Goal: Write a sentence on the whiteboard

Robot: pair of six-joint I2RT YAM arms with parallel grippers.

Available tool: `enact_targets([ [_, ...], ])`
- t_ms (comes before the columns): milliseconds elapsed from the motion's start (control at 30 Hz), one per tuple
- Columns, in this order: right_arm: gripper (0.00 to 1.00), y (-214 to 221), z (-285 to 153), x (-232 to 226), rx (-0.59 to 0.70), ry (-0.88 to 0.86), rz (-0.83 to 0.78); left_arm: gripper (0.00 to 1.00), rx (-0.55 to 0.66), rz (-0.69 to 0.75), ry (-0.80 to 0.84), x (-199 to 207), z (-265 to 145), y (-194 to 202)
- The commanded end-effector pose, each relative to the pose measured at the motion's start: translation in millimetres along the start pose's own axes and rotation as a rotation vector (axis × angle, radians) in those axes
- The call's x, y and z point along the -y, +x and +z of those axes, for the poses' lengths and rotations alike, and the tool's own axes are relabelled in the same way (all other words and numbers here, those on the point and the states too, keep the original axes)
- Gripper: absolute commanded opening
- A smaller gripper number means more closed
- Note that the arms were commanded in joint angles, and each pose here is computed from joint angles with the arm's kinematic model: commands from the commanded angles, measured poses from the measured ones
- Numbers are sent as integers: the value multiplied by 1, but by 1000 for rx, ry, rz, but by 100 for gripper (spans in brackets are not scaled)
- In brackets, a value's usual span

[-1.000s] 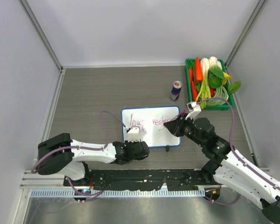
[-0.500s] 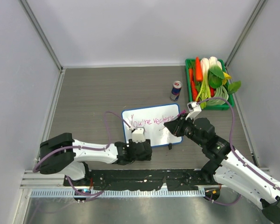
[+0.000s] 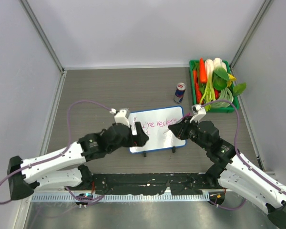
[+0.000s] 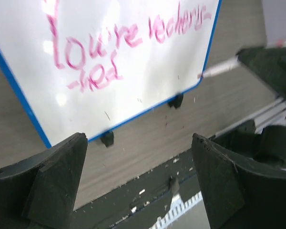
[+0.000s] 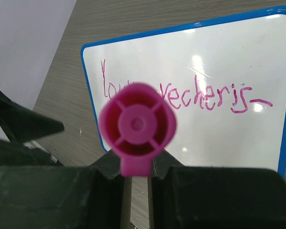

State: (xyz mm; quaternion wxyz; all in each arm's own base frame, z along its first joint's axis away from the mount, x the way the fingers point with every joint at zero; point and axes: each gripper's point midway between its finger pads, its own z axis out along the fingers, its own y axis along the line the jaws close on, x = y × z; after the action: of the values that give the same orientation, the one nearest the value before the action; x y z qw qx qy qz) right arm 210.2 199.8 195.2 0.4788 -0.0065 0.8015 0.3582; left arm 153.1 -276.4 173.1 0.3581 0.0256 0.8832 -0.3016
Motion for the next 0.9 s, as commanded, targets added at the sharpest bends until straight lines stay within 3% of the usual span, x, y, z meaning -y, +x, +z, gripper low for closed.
enact_targets([
  [0, 1, -9, 2, 0, 42, 0, -17, 94, 16, 41, -5, -25, -11, -43],
  [300, 1, -10, 8, -3, 40, -9, -28, 94, -23, -162, 150, -78, 14, -89],
  [633, 1, -6, 22, -6, 25, -32, -59, 87, -64, -205, 415, -86, 55, -64],
  [733, 1, -10, 26, -9, 43, -48, -73, 82, -55, -205, 493, -84, 63, -59],
  [867, 1, -10, 29, -9, 41, -53, -98, 64, -64, -202, 566, -81, 70, -53],
])
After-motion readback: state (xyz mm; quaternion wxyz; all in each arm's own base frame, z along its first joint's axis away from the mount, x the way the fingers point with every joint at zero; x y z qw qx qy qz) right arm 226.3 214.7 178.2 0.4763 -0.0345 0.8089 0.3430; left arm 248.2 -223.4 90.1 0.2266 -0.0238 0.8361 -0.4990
